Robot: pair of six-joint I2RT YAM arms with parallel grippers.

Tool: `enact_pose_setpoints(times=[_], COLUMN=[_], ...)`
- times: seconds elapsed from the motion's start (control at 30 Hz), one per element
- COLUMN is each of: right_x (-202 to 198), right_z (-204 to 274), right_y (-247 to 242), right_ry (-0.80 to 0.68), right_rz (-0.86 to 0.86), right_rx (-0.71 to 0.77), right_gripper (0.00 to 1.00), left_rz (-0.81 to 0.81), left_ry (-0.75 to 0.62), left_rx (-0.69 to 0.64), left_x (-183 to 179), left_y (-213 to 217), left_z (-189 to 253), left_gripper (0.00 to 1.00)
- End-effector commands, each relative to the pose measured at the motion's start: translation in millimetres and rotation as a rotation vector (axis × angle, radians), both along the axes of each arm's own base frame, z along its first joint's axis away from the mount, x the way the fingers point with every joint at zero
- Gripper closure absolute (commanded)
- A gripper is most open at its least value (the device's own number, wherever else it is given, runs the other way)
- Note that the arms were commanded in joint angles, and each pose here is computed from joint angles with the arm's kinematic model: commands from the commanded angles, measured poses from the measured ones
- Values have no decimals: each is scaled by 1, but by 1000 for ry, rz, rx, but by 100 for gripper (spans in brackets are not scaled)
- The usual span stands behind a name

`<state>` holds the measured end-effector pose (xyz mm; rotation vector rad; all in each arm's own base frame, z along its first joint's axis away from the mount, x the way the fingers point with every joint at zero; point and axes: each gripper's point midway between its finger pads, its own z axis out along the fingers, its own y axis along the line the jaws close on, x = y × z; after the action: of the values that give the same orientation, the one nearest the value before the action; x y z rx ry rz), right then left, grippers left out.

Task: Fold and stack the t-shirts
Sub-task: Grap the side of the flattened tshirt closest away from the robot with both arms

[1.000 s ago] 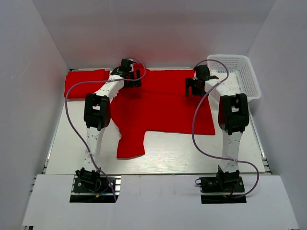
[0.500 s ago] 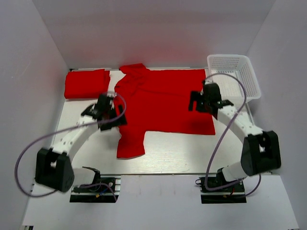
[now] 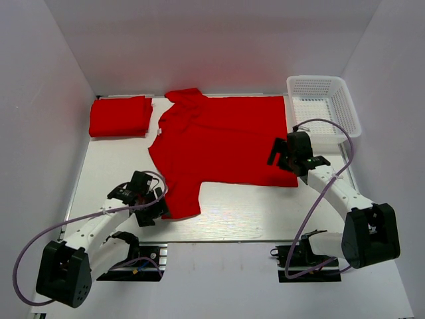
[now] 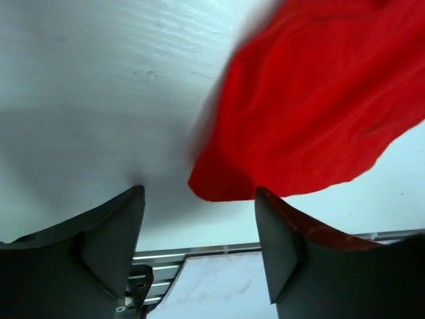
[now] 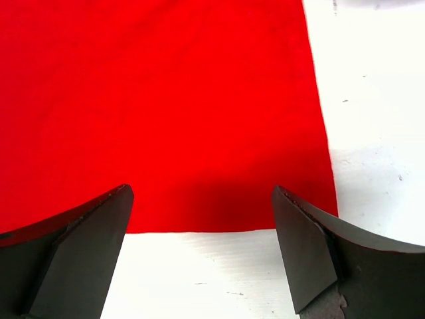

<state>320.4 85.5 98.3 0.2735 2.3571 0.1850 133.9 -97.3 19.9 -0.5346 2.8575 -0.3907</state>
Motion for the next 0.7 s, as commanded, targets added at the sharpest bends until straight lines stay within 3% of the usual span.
enact_pose_setpoints(times=[0.0, 0.2, 0.37, 0.53, 0.67], right_x=[-1, -14, -27, -45, -52], right_z=[-1, -12, -25, -42, -53], right_y=[-11, -22, -33, -50, -60], right_ry=[-3, 23, 57, 91, 110], right_rz=[-72, -105, -145, -256, -299], right_rx=[-15, -39, -68, -67, -77], right_gripper=[10, 10, 10, 10, 10], left_rz=[4, 11, -18, -70, -62], left_ry=[1, 14, 29, 17, 33], left_rx=[-41, -17, -2, -108, -116], left_x=[0, 7, 6, 2, -10], left_y=[-8, -7, -5, -24, -21], left_z=[-10, -20, -22, -9, 2], left_gripper=[24, 46, 100, 100, 100])
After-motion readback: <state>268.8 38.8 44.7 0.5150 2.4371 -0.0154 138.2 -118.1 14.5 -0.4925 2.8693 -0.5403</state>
